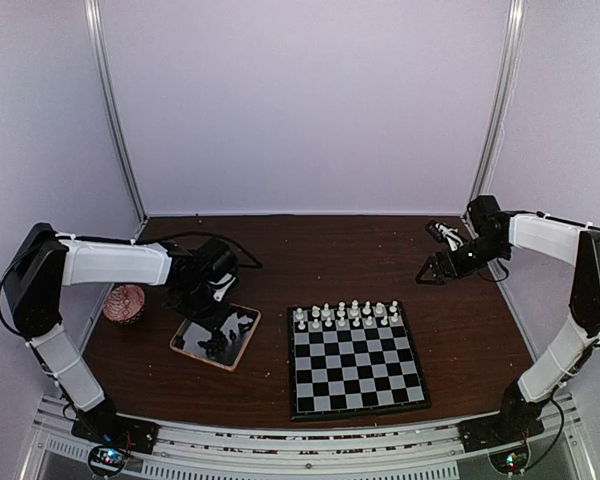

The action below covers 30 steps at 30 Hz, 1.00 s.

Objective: Set up the chess pieces on the board
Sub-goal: Pick up the king from the storage box, then place the king at e8.

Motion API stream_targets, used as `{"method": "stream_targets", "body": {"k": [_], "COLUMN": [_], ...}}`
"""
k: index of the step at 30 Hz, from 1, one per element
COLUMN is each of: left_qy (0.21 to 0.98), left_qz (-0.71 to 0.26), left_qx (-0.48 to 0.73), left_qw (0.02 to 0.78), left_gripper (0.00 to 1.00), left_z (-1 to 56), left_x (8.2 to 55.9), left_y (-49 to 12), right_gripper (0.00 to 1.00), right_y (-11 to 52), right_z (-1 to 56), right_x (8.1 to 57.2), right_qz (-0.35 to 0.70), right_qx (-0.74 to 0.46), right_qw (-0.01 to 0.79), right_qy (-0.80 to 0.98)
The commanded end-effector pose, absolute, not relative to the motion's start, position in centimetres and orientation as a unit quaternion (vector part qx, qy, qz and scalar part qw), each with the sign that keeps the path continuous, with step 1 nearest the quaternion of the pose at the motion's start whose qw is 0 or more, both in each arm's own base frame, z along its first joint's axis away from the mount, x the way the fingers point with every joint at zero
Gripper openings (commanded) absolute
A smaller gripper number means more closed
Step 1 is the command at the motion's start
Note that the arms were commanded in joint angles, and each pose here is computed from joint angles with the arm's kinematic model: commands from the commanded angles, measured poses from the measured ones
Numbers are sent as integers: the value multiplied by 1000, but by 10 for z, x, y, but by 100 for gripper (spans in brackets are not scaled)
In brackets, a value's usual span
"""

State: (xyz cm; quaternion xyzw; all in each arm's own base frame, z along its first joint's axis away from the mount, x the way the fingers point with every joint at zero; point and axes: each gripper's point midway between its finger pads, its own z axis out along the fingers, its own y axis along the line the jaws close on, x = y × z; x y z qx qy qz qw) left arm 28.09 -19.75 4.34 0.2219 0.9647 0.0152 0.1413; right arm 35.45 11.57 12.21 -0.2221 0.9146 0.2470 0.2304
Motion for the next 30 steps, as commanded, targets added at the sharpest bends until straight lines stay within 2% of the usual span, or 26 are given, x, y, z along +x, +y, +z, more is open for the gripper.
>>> {"method": "stream_targets", "body": {"k": [1,9,12,16,22,30], "left_qy": [963,961,957,945,899,776], "left_qz": [9,11,16,-6,-75,-156], "left_qx": [225,230,232,252,345,554], "left_qw": [145,153,173,206,260,259], "left_gripper": [24,9,5,4,4,5], "left_z": [38,42,63,104,162,182], "left_x": [289,297,302,306,293,222], "left_y": [-200,-201,-201,-211,-273,-407], "right_gripper": [98,98,97,97,97,98], "right_y": [118,118,117,117,118,116], "right_z": [128,127,126,126,127,129], "right_x": [358,358,358,359,359,358], "right_qz": [251,249,249,249,252,245], "right_qx": [-228,-227,-226,-224,-224,-227], "right_qw": [235,234,233,232,232,235], "right_qy": [911,912,913,913,913,913]}}
